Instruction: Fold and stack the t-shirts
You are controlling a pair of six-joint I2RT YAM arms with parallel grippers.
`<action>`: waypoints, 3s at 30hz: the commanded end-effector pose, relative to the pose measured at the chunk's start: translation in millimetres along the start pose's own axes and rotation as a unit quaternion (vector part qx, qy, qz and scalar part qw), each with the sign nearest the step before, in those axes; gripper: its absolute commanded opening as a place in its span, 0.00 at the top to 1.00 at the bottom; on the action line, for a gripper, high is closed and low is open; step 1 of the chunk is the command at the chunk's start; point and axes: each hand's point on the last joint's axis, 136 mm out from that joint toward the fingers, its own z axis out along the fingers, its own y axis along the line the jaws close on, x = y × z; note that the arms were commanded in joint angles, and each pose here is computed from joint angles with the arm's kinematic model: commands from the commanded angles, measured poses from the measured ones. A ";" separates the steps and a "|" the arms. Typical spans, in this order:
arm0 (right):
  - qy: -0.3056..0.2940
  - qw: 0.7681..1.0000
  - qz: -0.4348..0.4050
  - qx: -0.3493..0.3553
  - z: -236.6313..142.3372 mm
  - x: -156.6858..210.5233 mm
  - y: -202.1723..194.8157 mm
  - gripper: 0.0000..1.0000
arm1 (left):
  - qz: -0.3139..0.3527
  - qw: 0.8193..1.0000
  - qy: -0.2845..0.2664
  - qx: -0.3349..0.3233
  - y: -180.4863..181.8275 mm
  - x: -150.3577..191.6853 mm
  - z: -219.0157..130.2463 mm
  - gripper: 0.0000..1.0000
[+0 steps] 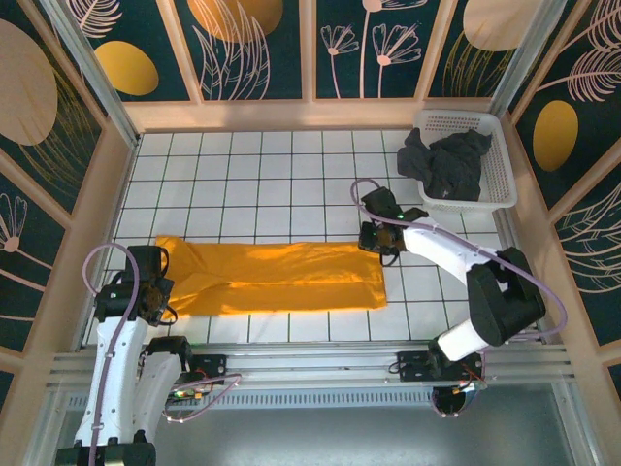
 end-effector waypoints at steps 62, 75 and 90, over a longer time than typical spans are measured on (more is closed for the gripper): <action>0.105 0.951 -0.084 -0.280 88.2 0.7 278.0 0.73 | 0.052 0.963 0.242 0.104 -68.0 104.0 23.3 1.00; 0.084 0.969 0.134 -0.191 147.0 -72.5 209.1 0.77 | 0.032 0.949 0.238 0.203 -166.0 99.3 44.8 1.00; -0.015 0.962 0.015 -0.271 46.2 -148.1 245.6 0.56 | 0.032 0.948 0.252 0.193 -186.0 94.9 26.6 1.00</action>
